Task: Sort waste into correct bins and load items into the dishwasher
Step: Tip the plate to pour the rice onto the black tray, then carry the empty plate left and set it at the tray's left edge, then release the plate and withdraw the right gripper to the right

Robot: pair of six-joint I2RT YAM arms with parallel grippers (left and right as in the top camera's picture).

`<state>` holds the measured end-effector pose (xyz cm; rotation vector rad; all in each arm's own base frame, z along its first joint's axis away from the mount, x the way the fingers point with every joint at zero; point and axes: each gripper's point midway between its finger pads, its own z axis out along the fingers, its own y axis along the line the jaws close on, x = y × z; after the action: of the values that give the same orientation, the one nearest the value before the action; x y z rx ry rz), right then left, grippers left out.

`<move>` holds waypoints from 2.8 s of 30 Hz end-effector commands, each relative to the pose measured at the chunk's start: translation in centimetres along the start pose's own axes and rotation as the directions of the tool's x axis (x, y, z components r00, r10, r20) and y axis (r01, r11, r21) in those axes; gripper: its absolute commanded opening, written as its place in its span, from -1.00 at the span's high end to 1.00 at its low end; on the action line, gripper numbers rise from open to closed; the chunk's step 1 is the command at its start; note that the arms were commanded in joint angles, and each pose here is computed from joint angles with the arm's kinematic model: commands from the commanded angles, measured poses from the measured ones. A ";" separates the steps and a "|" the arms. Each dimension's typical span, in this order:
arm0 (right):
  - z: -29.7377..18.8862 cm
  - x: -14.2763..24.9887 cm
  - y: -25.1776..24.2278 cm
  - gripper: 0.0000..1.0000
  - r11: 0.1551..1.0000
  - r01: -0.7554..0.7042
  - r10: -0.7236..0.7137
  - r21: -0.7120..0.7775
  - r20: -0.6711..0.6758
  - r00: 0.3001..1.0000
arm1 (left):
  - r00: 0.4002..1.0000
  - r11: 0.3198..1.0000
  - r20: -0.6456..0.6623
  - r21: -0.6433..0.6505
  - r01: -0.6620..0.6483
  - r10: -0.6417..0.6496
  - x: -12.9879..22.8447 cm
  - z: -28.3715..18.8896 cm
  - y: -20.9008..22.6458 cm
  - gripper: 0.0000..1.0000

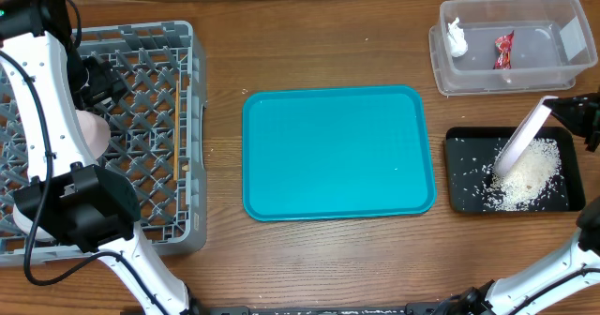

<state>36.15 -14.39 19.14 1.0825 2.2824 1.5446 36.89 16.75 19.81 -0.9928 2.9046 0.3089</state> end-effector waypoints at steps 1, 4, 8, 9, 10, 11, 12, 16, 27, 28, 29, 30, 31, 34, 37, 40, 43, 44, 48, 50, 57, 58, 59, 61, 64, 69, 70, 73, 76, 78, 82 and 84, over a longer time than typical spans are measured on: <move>-0.7 0.2 1.5 0.92 0.997 0.034 -0.033 -0.067 0.025 0.999 | 0.999 1.000 0.039 -0.001 -0.005 0.005 -0.3 -1.2 0.2 -1.00; -1.0 0.5 2.4 0.92 0.995 0.050 -0.047 -0.081 0.037 0.998 | 0.999 1.000 0.039 -0.001 -0.005 0.005 -0.3 -1.2 0.2 -1.00; -1.8 1.7 4.0 0.92 0.991 0.109 -0.104 -0.075 0.066 0.992 | 0.999 1.000 0.039 -0.001 -0.005 0.005 -0.3 -1.2 0.2 -1.00; -2.0 1.9 4.5 0.92 0.990 0.118 -0.112 -0.083 0.074 0.991 | 0.999 1.000 0.039 -0.001 -0.005 0.005 -0.3 -1.2 0.2 -1.00; -2.2 2.2 4.9 0.92 0.991 0.106 -0.100 -0.087 0.078 0.992 | 0.999 1.000 0.039 -0.001 -0.005 0.005 -0.3 -1.2 0.2 -1.00; -2.3 2.5 5.2 0.92 0.991 0.099 -0.092 -0.086 0.082 0.992 | 0.999 1.000 0.039 -0.001 -0.005 0.005 -0.3 -1.2 0.2 -1.00; -2.4 2.7 5.5 0.92 0.990 0.108 -0.100 -0.086 0.086 0.991 | 0.999 1.000 0.039 -0.001 -0.005 0.005 -0.3 -1.2 0.2 -1.00; -2.5 2.9 5.8 0.92 0.989 0.116 -0.108 -0.091 0.090 0.990 | 0.999 1.000 0.039 -0.001 -0.005 0.005 -0.3 -1.2 0.2 -1.00; -2.1 3.8 8.0 0.92 0.971 0.188 -0.176 -0.149 0.095 0.980 | 0.999 1.000 0.039 -0.001 -0.005 0.005 -0.3 -1.2 0.2 -1.00; -2.0 3.8 7.8 0.92 0.973 0.178 -0.166 -0.143 0.092 0.982 | 0.999 1.000 0.039 -0.001 -0.005 0.005 -0.3 -1.2 0.2 -1.00; -2.0 4.2 7.8 0.92 0.977 0.159 -0.148 -0.146 0.080 0.986 | 0.999 1.000 0.039 -0.001 -0.005 0.005 -0.3 -1.2 0.2 -1.00; -2.0 4.3 7.8 0.92 0.976 0.160 -0.150 -0.147 0.078 0.986 | 0.999 1.000 0.039 -0.001 -0.005 0.005 -0.3 -1.2 0.2 -1.00; -2.0 4.3 7.9 0.92 0.974 0.177 -0.167 -0.144 0.081 0.983 | 0.999 1.000 0.039 -0.001 -0.005 0.005 -0.3 -1.2 0.2 -1.00; -1.1 5.0 8.2 0.92 0.982 0.115 -0.109 -0.148 0.047 0.993 | 0.999 1.000 0.039 -0.001 -0.005 0.005 -0.3 -1.2 0.2 -1.00; 0.6 7.3 10.7 0.92 0.966 0.167 -0.172 -0.197 -0.004 0.985 | 0.999 1.000 0.039 -0.001 -0.005 0.005 -0.3 -1.2 0.2 -1.00; 3.6 10.4 12.7 0.92 0.946 0.247 -0.270 -0.209 -0.090 0.959 | 0.999 1.000 0.039 -0.001 -0.005 0.005 -0.3 -1.2 0.2 -1.00; 7.9 15.0 14.0 0.92 0.900 0.375 -0.421 -0.223 -0.220 0.880 | 0.999 1.000 0.039 -0.001 -0.005 0.005 -0.3 -1.2 0.2 -1.00; 9.3 16.4 14.1 0.92 0.888 0.405 -0.453 -0.216 -0.264 0.851 | 0.999 1.000 0.039 -0.001 -0.005 0.005 -0.3 -1.2 0.2 -1.00; 16.0 20.7 12.7 0.92 0.804 0.586 -0.569 -0.103 -0.418 0.708 | 0.999 1.000 0.039 -0.001 -0.005 0.005 -0.3 -1.2 0.2 -1.00; 19.2 21.5 11.0 0.92 0.771 0.631 -0.536 0.083 -0.450 0.714 | 0.999 1.000 0.039 -0.001 -0.005 0.005 -0.3 -1.2 0.2 -1.00; 28.5 28.2 10.4 0.92 0.565 0.747 -0.648 0.351 -0.372 0.664 | 0.999 1.000 0.039 -0.001 -0.005 0.005 -0.3 -1.2 0.2 -1.00; 29.4 29.3 10.4 0.91 0.544 0.754 -0.667 0.367 -0.356 0.654 | 0.999 1.000 0.039 -0.001 -0.005 0.005 -0.3 -1.2 0.2 -1.00; 30.3 30.4 10.2 0.86 0.520 0.752 -0.686 0.404 -0.327 0.650 | 0.999 1.000 0.039 -0.001 -0.005 0.005 -0.3 -1.2 0.2 -1.00; 31.4 31.8 9.4 0.81 0.482 0.732 -0.708 0.482 -0.278 0.649 | 0.999 1.000 0.039 -0.001 -0.005 0.005 -0.3 -1.2 0.2 -1.00; 32.3 33.0 8.3 0.82 0.450 0.718 -0.722 0.531 -0.256 0.643 | 0.999 1.000 0.039 -0.001 -0.005 0.005 -0.3 -1.2 0.2 -1.00; 33.6 32.9 6.4 0.79 0.398 0.710 -0.730 0.581 -0.267 0.629 | 0.999 1.000 0.039 -0.001 -0.005 0.005 -0.3 -1.2 0.2 -1.00; 33.8 32.9 6.1 0.67 0.394 0.709 -0.725 0.586 -0.276 0.631 | 0.999 1.000 0.039 -0.001 -0.005 0.005 -0.3 -1.2 0.2 -1.00; 33.6 32.8 5.6 0.48 0.384 0.705 -0.716 0.596 -0.290 0.635 | 0.999 1.000 0.039 -0.001 -0.005 0.005 -0.3 -1.2 0.2 -1.00; 33.2 33.0 6.2 0.38 0.400 0.706 -0.708 0.584 -0.292 0.643 | 0.999 1.000 0.039 -0.001 -0.005 0.005 -0.3 -1.2 0.2 -1.00; 32.2 32.7 7.0 0.13 0.410 0.697 -0.706 0.588 -0.279 0.651 | 0.999 1.000 0.039 -0.001 -0.005 0.005 -0.3 -1.2 0.2 -1.00; 28.7 30.3 9.4 -0.51 0.447 0.645 -0.691 0.619 -0.219 0.689 | 0.999 1.000 0.039 -0.001 -0.005 0.005 -0.3 -1.2 0.2 -1.00; 26.1 28.0 10.8 -1.00 0.479 0.595 -0.674 0.646 -0.164 0.720 | 0.999 1.000 0.039 -0.001 -0.005 0.005 -0.3 -1.2 0.2 -1.00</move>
<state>31.99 28.99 17.11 0.1058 2.8803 0.2505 36.88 16.75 19.81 -0.9929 2.9049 0.3090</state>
